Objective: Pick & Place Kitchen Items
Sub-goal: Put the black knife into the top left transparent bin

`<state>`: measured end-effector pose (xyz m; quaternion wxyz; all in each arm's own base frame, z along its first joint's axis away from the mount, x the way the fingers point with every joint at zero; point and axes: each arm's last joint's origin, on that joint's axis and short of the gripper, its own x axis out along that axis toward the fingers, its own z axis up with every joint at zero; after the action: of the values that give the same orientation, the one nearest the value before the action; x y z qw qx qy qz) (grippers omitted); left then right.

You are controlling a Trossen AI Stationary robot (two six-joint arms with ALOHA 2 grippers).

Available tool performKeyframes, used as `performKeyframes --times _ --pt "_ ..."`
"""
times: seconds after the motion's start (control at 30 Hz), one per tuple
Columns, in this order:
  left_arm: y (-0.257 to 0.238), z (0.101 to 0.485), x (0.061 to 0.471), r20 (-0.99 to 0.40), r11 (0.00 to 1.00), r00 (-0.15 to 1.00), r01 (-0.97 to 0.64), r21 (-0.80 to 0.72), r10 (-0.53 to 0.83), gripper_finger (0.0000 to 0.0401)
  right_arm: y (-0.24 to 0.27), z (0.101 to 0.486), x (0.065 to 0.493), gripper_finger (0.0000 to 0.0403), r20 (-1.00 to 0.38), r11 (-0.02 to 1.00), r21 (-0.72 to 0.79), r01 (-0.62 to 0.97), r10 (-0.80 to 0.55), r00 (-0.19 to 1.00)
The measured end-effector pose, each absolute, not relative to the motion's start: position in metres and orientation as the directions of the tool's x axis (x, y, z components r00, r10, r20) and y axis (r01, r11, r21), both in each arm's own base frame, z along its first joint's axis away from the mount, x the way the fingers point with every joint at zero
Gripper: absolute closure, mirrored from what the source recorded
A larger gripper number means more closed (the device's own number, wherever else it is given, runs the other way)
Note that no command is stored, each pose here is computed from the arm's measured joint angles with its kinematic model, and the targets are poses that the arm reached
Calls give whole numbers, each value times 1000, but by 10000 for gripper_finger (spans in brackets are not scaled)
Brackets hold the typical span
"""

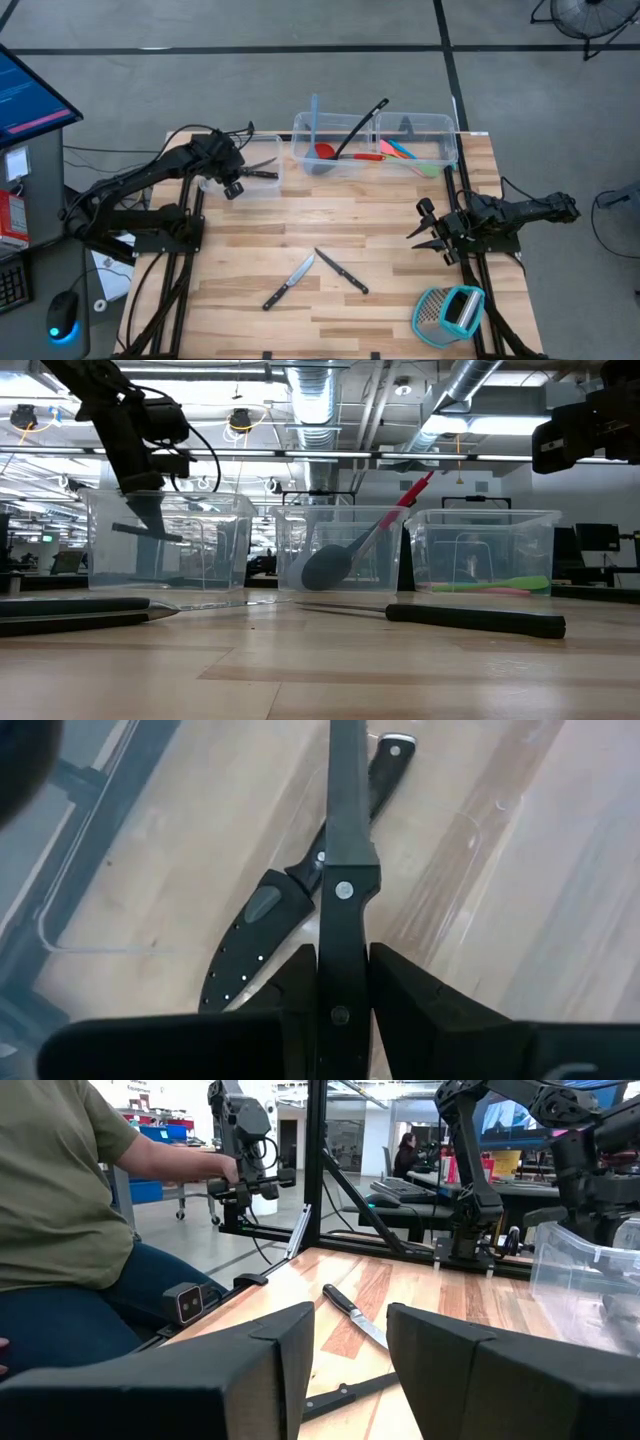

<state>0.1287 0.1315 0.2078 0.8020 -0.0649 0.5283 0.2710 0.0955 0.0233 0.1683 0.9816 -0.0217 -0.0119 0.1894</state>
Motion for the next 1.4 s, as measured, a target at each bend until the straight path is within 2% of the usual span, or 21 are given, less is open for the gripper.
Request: performKeyframes --times 0.2,0.37,0.5,0.57,0.67,0.77,0.9,1.0,1.13,1.27,1.4 --pt "132 208 129 -877 837 286 -509 201 385 325 23 168 95 278 15 927 -47 -371 372 928" --pt "129 218 124 -849 818 293 -522 242 439 293 23 168 95 278 15 927 -47 -371 372 928" --pt "124 246 121 -770 791 384 -559 246 511 251 23 168 95 278 15 927 -47 -371 372 928" --pt "118 261 119 -726 796 460 -572 198 511 227 23 168 95 278 15 927 -47 -371 372 928" --pt "103 287 118 -628 841 641 -540 42 443 193 23 168 95 278 15 927 -47 -372 373 928" --pt "84 303 117 -531 896 790 -428 -120 306 172 23 168 95 278 15 927 -47 -372 373 928" --pt "57 311 121 -466 930 876 -266 -253 124 165 23 168 95 278 15 927 -47 -371 372 928" --pt "39 311 131 -461 946 887 -161 -282 13 167 23 168 95 278 15 927 -47 -371 372 928" --pt "16 307 153 -484 962 873 -72 -264 -68 174 23 168 95 278 15 927 -47 -371 372 928" --pt "-7 290 179 -581 954 809 -93 -284 -94 180 23 168 95 278 15 927 -47 -371 372 928" --pt "-29 262 205 -702 941 710 -199 -275 -55 186 23 168 95 278 15 927 -47 -372 373 928"
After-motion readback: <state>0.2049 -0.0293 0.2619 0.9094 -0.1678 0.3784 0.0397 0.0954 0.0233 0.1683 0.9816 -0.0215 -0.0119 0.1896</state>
